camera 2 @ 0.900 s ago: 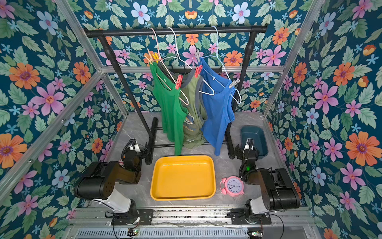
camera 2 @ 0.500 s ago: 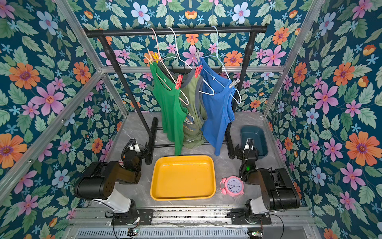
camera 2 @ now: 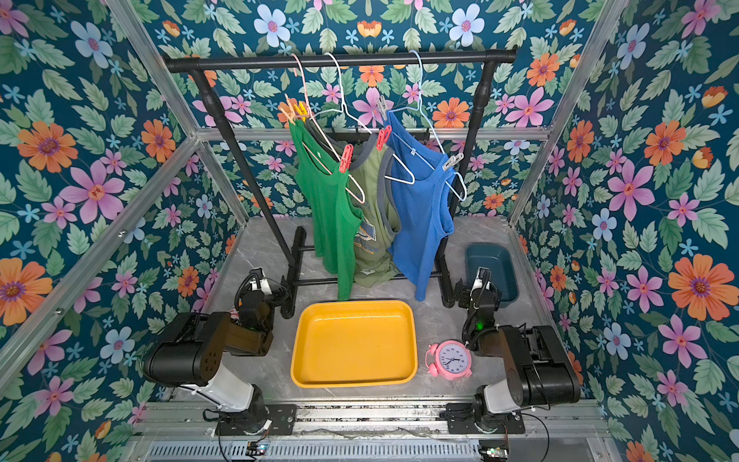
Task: Remove the clothespins securing tank tops to the hanger
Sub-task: Pick up the hanger from the clothesline.
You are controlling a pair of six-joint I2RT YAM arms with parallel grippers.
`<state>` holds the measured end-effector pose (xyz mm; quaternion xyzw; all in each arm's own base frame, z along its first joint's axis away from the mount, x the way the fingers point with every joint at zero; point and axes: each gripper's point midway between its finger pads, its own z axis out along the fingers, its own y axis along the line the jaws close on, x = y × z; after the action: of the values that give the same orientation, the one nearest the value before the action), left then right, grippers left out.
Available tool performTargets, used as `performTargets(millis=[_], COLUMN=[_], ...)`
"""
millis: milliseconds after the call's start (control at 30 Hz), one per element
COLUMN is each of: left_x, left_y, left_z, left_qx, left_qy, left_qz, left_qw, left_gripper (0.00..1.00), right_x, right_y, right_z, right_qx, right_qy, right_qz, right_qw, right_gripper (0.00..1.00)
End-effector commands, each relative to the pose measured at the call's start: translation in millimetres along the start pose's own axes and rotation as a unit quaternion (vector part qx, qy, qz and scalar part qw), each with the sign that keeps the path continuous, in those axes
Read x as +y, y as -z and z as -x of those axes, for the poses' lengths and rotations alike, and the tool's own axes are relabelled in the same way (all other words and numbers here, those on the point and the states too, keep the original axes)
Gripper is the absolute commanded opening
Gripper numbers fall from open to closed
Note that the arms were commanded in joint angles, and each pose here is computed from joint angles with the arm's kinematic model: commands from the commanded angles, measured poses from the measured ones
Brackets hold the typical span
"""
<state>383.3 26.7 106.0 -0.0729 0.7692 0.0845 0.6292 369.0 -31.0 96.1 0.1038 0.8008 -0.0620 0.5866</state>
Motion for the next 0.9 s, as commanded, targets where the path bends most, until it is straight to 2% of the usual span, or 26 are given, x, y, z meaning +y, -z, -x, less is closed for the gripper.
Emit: performTargets(millis=[0,133,200,267,333,400,467,533,567,633,767,800,867], left_x=[-0.1,3.7,5.0,-0.9,-4.8,-8.1,-13.9,-26.1,-31.8,-40.6,-50.9,-59.3,-64.5], left_y=[-0.7,0.9,-3.3,-11.4,-14.8,-15.1,-15.5,-12.2,-8.7,3.9,30.5,36.9,43.5], left_z=[5.9,13.2,22.8,31.2,49.0,63.6,73.3,78.3,81.5,93.7,114.7,121.4,130.2], left_qx=[-0.01,-0.023,-0.011,0.026,0.029,0.028,0.041,0.058,0.057,0.05,0.048,0.049,0.062], left_qy=[0.001,0.002,0.0,-0.012,-0.014,0.001,0.032,0.056,0.066,0.106,0.189,0.192,0.192], left_qz=[-0.001,0.013,0.021,0.013,0.017,0.021,0.019,0.009,0.005,-0.009,-0.07,-0.102,-0.118], left_qw=[1.0,1.0,1.0,1.0,0.999,0.999,0.998,0.997,0.996,0.993,0.978,0.975,0.972], left_gripper=[1.0,1.0,1.0,1.0,1.0,1.0,1.0,1.0,1.0,1.0,1.0,1.0,1.0], right_x=[1.9,-2.4,-1.5,-4.1,-0.2,-7.9,-9.3,-11.1,-8.5,9.4,35.1,43.7,59.4], right_y=[-1.0,0.3,2.2,5.0,10.7,16.4,23.0,33.2,37.7,50.4,84.3,94.8,112.8], right_z=[6.1,10.1,10.1,20.3,31.4,47.6,71.2,86.4,95.8,113.4,145.9,152.8,158.4], right_qx=[-0.009,-0.018,-0.001,-0.012,-0.001,-0.002,-0.018,0.014,0.026,0.059,0.059,0.057,0.065], right_qy=[-0.003,-0.005,-0.008,0.0,0.008,-0.001,-0.039,-0.125,-0.146,-0.144,-0.145,-0.151,-0.151], right_qz=[0.005,-0.007,-0.003,-0.018,-0.014,-0.04,-0.045,-0.054,-0.049,0.0,0.093,0.124,0.178], right_qw=[1.0,1.0,1.0,1.0,1.0,0.999,0.998,0.991,0.988,0.988,0.983,0.979,0.97], right_gripper=[0.99,0.99,0.99,0.99,0.99,0.99,0.99,0.99,0.99,0.99,0.99,0.99,0.96])
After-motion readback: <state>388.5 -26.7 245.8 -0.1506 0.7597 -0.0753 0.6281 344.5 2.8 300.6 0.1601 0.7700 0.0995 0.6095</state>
